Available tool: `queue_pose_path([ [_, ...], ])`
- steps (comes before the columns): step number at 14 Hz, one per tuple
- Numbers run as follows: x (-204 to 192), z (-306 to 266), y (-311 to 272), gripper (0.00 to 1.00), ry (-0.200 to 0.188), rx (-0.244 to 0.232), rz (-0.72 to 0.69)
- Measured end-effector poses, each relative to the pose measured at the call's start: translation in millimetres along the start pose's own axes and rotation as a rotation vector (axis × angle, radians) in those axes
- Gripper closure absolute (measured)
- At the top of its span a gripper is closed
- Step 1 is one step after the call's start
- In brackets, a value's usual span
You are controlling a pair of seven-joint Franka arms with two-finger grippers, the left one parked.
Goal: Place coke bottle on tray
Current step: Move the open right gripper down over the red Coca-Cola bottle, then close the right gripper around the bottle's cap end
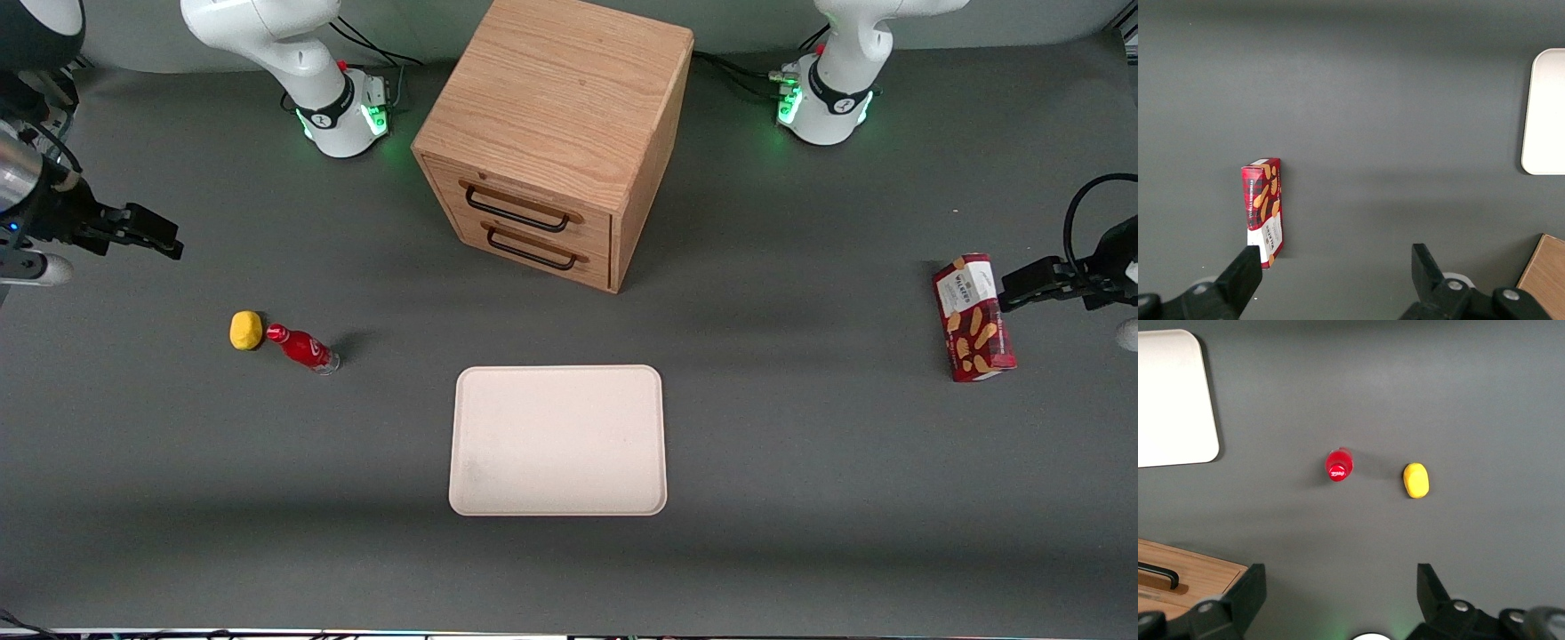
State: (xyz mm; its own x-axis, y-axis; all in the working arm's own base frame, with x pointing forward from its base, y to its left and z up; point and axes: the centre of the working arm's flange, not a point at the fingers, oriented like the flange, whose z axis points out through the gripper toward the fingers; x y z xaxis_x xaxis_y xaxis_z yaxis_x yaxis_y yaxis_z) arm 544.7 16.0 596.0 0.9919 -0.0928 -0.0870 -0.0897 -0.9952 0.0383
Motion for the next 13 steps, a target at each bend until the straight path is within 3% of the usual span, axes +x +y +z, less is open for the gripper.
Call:
queue_pose_path([
  [4,29.7,87.5,-17.8,0.00,0.002,0.001,-0.027],
  [9,25.9,207.2,-26.5,0.00,0.069,0.006,-0.055],
  [13,21.1,257.5,-28.7,0.00,0.062,-0.004,-0.087],
])
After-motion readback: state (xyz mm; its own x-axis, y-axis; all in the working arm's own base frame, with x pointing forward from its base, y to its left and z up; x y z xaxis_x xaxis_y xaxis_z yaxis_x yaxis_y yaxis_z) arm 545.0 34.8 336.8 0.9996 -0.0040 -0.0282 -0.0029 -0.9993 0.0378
